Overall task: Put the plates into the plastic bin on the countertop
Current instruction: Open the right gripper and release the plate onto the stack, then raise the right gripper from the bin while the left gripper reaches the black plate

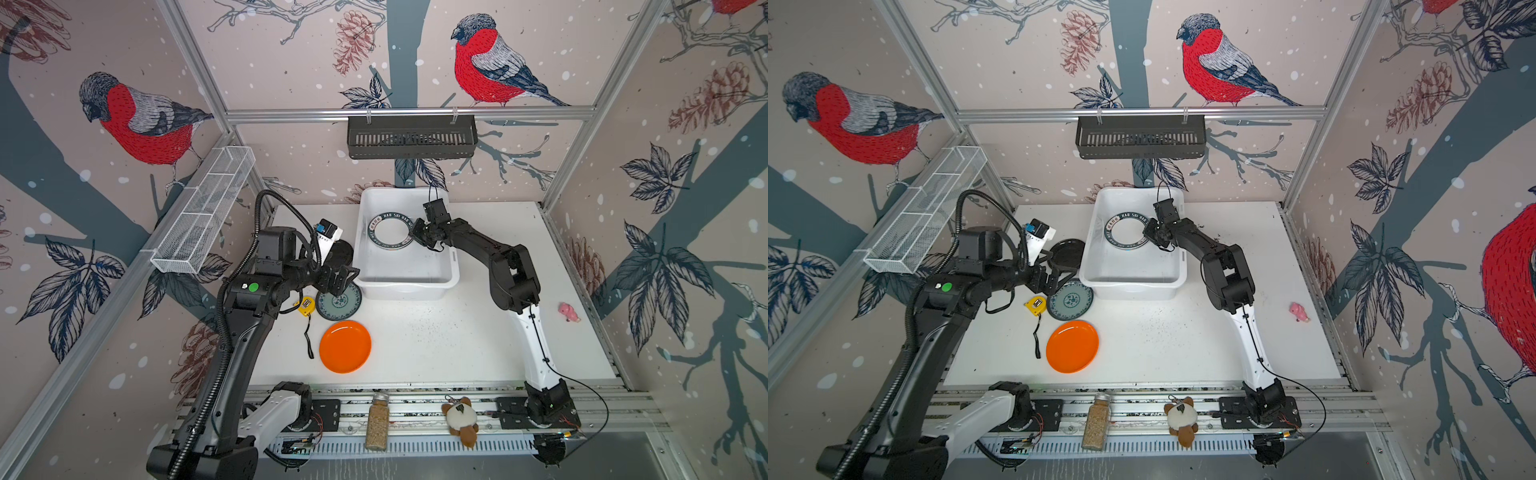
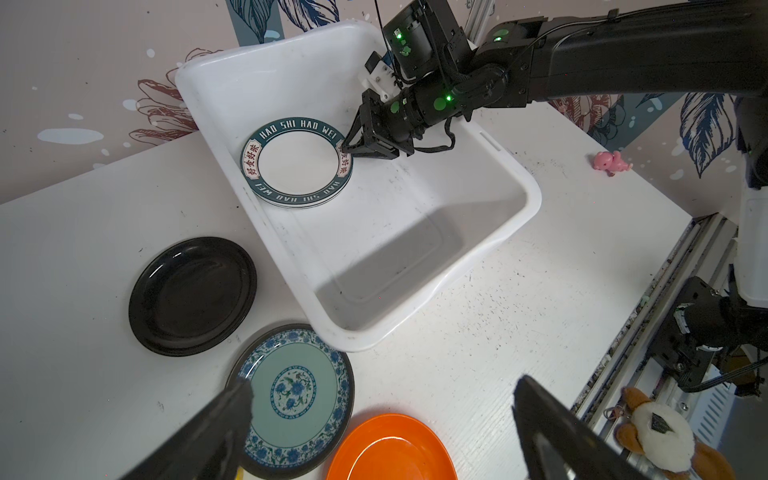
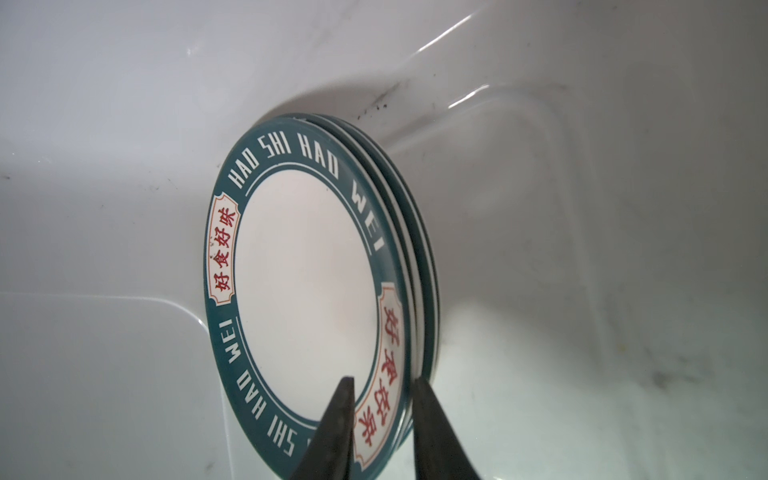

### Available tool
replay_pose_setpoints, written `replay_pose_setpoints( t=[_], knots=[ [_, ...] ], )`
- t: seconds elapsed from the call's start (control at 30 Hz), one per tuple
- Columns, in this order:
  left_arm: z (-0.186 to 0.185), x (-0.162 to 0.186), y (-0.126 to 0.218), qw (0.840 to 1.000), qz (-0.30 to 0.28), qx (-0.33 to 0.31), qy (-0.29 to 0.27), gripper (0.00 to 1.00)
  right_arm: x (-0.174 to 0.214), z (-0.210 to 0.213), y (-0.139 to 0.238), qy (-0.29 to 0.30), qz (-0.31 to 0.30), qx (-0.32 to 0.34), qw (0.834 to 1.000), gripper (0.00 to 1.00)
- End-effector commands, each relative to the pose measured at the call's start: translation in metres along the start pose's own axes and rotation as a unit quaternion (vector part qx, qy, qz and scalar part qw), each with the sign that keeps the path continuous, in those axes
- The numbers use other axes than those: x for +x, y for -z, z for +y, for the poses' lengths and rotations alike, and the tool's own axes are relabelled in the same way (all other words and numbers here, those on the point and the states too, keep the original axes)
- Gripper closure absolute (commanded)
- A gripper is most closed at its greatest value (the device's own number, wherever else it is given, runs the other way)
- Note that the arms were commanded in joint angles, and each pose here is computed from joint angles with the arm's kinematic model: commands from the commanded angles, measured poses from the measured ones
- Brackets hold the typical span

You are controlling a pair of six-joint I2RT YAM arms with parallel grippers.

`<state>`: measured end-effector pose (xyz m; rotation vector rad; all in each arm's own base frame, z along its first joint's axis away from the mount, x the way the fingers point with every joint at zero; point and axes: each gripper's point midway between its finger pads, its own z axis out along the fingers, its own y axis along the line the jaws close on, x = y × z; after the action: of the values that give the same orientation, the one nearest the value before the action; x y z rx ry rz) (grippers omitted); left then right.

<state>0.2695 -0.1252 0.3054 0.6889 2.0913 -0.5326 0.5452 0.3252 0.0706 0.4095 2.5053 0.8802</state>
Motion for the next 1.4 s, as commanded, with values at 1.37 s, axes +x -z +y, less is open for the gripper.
replay_pose_setpoints(
  t=[1.37],
  knots=[
    [0.092, 0.045, -0.054, 0.971, 0.06, -0.067, 0.222, 0.04, 0.063, 0.03, 0.272, 0.105, -0.165, -0.052, 0.979, 0.73]
  ],
)
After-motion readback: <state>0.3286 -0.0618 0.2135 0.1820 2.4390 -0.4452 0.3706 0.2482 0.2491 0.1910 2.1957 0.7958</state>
